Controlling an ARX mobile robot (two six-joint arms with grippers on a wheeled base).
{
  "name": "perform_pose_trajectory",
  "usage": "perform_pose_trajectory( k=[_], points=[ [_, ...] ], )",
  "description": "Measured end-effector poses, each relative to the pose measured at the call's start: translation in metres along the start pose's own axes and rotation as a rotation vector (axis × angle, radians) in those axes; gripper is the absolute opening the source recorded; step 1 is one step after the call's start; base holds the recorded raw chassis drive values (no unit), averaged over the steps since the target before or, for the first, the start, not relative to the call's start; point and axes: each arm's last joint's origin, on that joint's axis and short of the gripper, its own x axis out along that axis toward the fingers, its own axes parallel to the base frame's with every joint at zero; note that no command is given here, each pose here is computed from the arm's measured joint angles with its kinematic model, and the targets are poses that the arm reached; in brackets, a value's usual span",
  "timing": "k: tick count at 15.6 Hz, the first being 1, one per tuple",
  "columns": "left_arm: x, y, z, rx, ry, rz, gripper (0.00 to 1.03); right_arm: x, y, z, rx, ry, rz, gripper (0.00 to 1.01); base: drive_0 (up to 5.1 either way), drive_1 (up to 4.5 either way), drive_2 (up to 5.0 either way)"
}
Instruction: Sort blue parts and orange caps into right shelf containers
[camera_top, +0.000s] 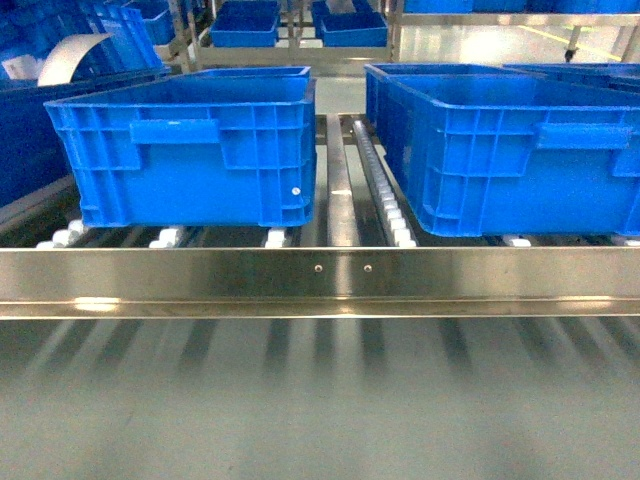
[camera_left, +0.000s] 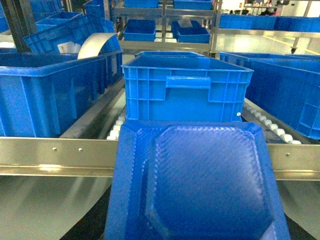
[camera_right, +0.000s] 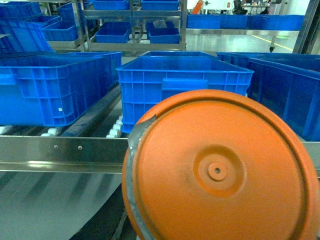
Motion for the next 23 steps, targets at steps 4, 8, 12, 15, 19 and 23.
perform_pose_trajectory(
  k=[4, 8, 12, 15, 19, 23],
  points=[
    [0.0000, 0.0000, 0.0001, 0.000, -0.001, 0.000, 0.41, 0.0000, 0.0000, 0.0000, 0.000, 0.000, 0.000, 0.44, 0.0, 0.00, 0.0],
    [0.0000, 0.0000, 0.0001, 0.000, -0.001, 0.000, 0.41, 0.0000, 0.0000, 0.0000, 0.000, 0.000, 0.000, 0.44, 0.0, 0.00, 0.0],
    [0.0000, 0.0000, 0.0001, 0.000, -0.002, 0.000, 0.41, 0.0000, 0.0000, 0.0001, 0.000, -0.001, 0.000, 0.44, -0.1, 4.10, -4.3],
    [0.0000, 0.0000, 0.0001, 0.000, -0.001, 0.000, 0.41, 0.0000, 0.0000, 0.0000, 0.000, 0.000, 0.000, 0.44, 0.0, 4.21, -4.3],
    [0.0000, 0.0000, 0.0002, 0.000, -0.002, 0.001, 0.41, 0.0000, 0.0000, 0.0006, 0.000, -0.006, 0.000, 0.44, 0.0, 4.28, -4.3],
    [0.0000, 0.0000, 0.0001, 0.000, -0.001, 0.000, 0.41, 0.0000, 0.0000, 0.0001, 0.000, -0.001, 0.000, 0.44, 0.0, 4.26, -4.3]
  ],
)
